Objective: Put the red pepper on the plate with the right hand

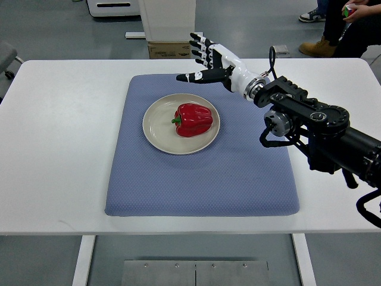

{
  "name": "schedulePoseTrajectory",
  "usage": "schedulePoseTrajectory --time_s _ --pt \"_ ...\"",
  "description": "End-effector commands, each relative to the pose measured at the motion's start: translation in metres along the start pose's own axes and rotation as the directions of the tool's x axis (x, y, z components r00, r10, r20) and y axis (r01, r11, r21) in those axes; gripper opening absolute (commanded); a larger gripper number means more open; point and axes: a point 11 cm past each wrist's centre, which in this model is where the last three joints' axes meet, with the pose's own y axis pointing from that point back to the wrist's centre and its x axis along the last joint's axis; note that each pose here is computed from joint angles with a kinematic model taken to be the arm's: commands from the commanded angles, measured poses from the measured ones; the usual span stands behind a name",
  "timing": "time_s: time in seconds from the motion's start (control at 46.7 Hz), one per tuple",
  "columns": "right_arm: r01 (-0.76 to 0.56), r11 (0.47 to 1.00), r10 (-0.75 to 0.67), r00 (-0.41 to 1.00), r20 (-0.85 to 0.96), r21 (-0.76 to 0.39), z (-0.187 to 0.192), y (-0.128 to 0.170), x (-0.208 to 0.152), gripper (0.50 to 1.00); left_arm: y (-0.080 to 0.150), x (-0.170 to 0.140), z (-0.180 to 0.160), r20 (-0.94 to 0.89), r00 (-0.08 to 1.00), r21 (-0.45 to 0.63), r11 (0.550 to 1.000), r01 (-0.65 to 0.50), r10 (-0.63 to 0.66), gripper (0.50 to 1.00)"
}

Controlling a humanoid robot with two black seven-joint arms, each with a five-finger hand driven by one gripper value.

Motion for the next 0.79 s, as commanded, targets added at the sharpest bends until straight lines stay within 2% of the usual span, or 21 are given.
schedulePoseTrajectory --time_s 0.0,0.193,0.364,0.578,0.663,0.77 --pt "-0.029 0.999 0.026 0.997 0.075 0.038 -0.009 -0.001 0.005 1.0 0.0 0.0 0.0 0.0 1.0 0.0 1.0 0.0 0.0 1.0" --pt "-0.123 0.991 0.103 0.955 0.28 0.054 0.015 0.017 0.024 1.0 0.0 0.0 0.0 0.0 1.0 0.002 1.0 0.0 0.0 1.0" --pt "-0.303 0.951 0.212 0.791 0.573 0.067 0.031 0.04 0.057 1.0 0.0 0.0 0.0 0.0 1.0 0.0 1.0 0.0 0.0 1.0" --pt "-0.316 0.946 0.198 0.748 0.633 0.077 0.035 0.046 0.064 1.0 0.0 0.0 0.0 0.0 1.0 0.0 1.0 0.0 0.0 1.0" --pt "-0.364 0.926 0.204 0.7 0.685 0.096 0.028 0.053 0.082 1.0 0.0 0.0 0.0 0.0 1.0 0.0 1.0 0.0 0.0 1.0" --pt "-0.434 0.899 0.26 0.639 0.724 0.06 0.041 0.074 0.109 1.0 0.0 0.0 0.0 0.0 1.0 0.0 1.0 0.0 0.0 1.0"
